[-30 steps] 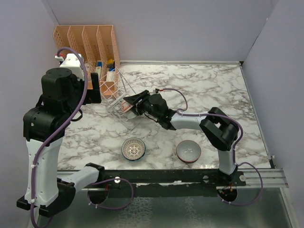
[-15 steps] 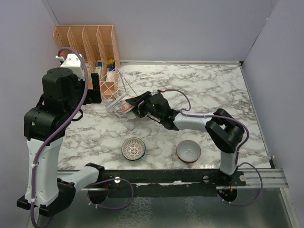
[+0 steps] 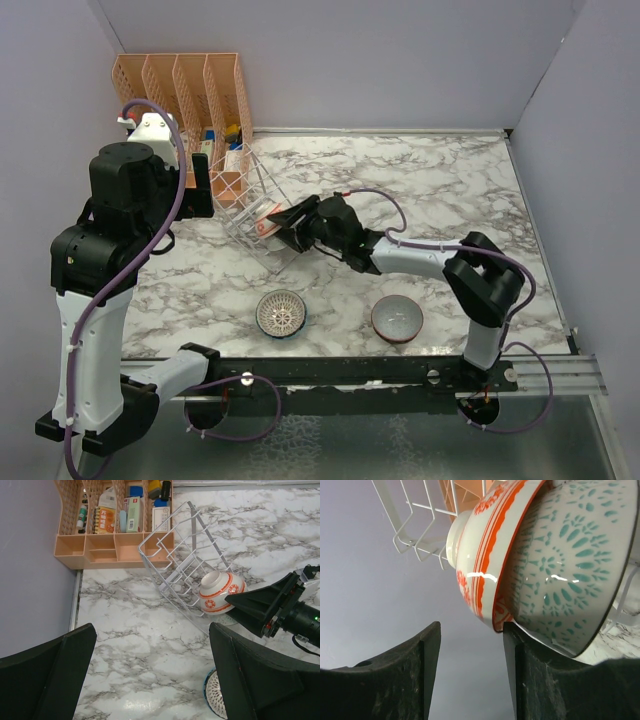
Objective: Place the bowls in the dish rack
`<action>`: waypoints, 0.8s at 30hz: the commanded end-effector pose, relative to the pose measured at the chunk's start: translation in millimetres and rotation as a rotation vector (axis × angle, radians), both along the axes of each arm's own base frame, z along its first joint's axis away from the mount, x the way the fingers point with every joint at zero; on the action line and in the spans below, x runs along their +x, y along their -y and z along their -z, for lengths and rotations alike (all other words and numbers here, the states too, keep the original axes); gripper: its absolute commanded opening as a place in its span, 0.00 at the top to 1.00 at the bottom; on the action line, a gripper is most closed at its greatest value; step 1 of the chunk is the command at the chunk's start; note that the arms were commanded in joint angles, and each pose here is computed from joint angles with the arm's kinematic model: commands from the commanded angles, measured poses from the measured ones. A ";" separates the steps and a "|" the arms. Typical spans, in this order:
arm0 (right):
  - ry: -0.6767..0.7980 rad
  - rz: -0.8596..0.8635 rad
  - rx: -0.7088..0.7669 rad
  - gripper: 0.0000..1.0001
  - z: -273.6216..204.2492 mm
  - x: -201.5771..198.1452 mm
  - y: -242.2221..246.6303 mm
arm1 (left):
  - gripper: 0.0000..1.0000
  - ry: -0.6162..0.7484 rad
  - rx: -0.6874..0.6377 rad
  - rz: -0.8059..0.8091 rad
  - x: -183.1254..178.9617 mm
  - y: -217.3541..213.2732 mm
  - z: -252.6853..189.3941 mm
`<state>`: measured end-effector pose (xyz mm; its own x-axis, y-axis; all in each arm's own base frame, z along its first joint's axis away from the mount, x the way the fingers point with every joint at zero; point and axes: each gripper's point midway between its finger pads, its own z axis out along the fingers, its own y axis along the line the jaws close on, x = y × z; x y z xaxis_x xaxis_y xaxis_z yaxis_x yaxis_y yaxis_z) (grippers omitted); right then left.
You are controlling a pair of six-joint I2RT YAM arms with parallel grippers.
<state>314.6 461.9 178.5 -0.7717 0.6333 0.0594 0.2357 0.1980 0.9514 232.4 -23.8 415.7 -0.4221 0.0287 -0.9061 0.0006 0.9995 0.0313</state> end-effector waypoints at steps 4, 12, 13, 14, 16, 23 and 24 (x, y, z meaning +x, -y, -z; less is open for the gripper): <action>0.007 -0.043 -0.021 0.46 -24.4 -18.8 9.0 | 0.01 0.019 0.009 0.001 -0.6 -1.1 -3.0; 0.011 -0.045 -0.099 0.45 -25.9 -25.2 22.3 | 0.01 0.016 0.011 0.003 0.3 -0.6 -2.5; 0.008 -0.049 -0.119 0.45 -25.6 -27.1 24.9 | 0.01 0.016 0.013 0.002 0.3 -0.9 -2.5; 0.008 -0.054 -0.143 0.45 -25.9 -28.8 28.1 | 0.01 0.016 0.012 0.001 0.5 -1.0 -2.6; 0.025 -0.068 -0.220 0.45 -28.1 -31.6 37.4 | 0.01 0.018 0.014 0.000 0.5 -1.2 -3.4; 0.065 -0.142 -0.778 0.44 -28.1 -55.2 126.9 | 0.01 0.029 0.022 -0.008 1.9 -3.4 -8.6; 0.048 -0.158 -0.848 0.44 -26.2 -62.8 143.4 | 0.01 0.032 0.020 -0.008 2.0 -3.1 -9.3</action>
<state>280.8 404.1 207.0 -0.8245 0.5171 -0.2297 0.1566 0.5987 0.7855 233.6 -23.4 414.9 -0.4252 0.0342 -0.9045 0.0003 0.9993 0.0377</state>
